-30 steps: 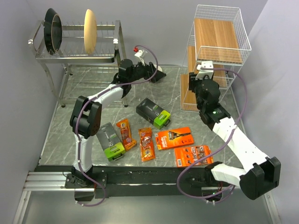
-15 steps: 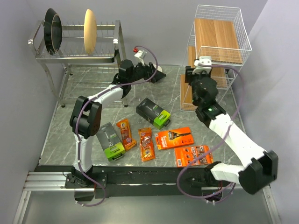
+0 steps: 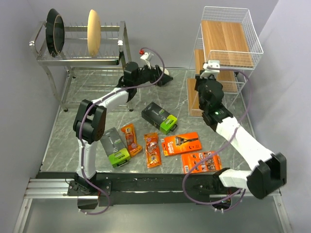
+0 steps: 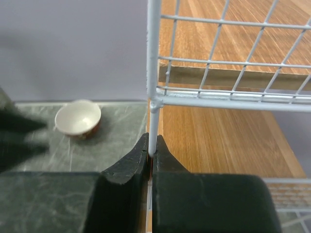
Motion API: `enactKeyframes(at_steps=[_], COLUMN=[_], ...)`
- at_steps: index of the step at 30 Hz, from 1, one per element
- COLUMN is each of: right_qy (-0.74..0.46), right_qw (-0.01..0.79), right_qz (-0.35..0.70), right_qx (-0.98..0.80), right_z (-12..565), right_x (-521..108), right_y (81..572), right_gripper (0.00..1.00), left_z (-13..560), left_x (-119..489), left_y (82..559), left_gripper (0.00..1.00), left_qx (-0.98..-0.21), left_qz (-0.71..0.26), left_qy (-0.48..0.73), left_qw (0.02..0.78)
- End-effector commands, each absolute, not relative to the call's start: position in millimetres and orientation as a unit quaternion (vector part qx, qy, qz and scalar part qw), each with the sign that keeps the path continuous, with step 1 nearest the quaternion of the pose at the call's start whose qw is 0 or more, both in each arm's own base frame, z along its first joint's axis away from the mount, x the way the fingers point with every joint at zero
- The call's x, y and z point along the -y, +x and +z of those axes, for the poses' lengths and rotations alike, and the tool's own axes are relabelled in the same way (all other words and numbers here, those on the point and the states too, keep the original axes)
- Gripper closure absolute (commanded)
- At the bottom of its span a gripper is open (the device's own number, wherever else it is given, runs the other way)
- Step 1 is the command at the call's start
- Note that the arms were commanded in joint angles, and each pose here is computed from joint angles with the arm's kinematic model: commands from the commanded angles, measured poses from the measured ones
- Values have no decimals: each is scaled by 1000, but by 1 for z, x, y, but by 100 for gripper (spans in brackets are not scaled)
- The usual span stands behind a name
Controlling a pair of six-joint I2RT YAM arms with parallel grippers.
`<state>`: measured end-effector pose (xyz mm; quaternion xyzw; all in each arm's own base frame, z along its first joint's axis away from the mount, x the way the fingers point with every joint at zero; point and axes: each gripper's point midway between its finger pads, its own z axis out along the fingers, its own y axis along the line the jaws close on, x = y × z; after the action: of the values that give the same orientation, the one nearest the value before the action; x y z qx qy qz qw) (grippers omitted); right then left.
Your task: Place and organize the shaving razors onto the shelf
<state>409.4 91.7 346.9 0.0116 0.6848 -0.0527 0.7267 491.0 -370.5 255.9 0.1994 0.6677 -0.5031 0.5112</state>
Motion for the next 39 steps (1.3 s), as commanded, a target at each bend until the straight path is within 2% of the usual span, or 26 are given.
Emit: enactKeyframes(at_steps=[1,5,8,14,26,28,29,32,34,36,37,38,39], right_qy=[-47,-83,-80,-49,-62,-58,-58,-50,-43,-42,-35,-30,-23], right_qw=[749,749,734,706,664,657,649,637,631,629,627,627,625], right_qz=[-60,-76,-111,-152,-189,-196,-199,-209,-214,-215,-220,-222,-223], right_qx=[-658,-653,-665,-690,-721,-726,-732,-740,-744,-746,-746,-746,-748], right_z=[392,395,381,364,344,340,335,327,325,322,320,319,317], right_x=[-76,-58,-40,-9,9,14,16,23,28,30,35,37,39], right_y=[352,311,299,297,295,293,292,293,295,296,297,299,300], right_gripper=[100,100,100,100,100,100,100,100,100,100,100,100,100], left_z=[298,289,274,240,215,214,217,222,228,231,233,249,240], left_x=[389,407,424,461,493,499,503,508,507,503,501,493,490], left_y=[501,508,507,503,541,544,543,544,546,538,533,530,521], left_gripper=[1,1,1,1,1,8,22,48,54,55,54,48,45], left_qx=[-609,-604,-600,-606,-585,-574,-565,-539,-537,-538,-539,-536,-548], left_qz=[-498,-485,-480,-458,-447,-439,-437,-427,-424,-442,-453,-464,-485], left_qy=[246,259,280,309,253,265,272,289,283,289,293,295,297], left_qw=[566,576,575,573,627,639,645,666,673,657,646,641,613])
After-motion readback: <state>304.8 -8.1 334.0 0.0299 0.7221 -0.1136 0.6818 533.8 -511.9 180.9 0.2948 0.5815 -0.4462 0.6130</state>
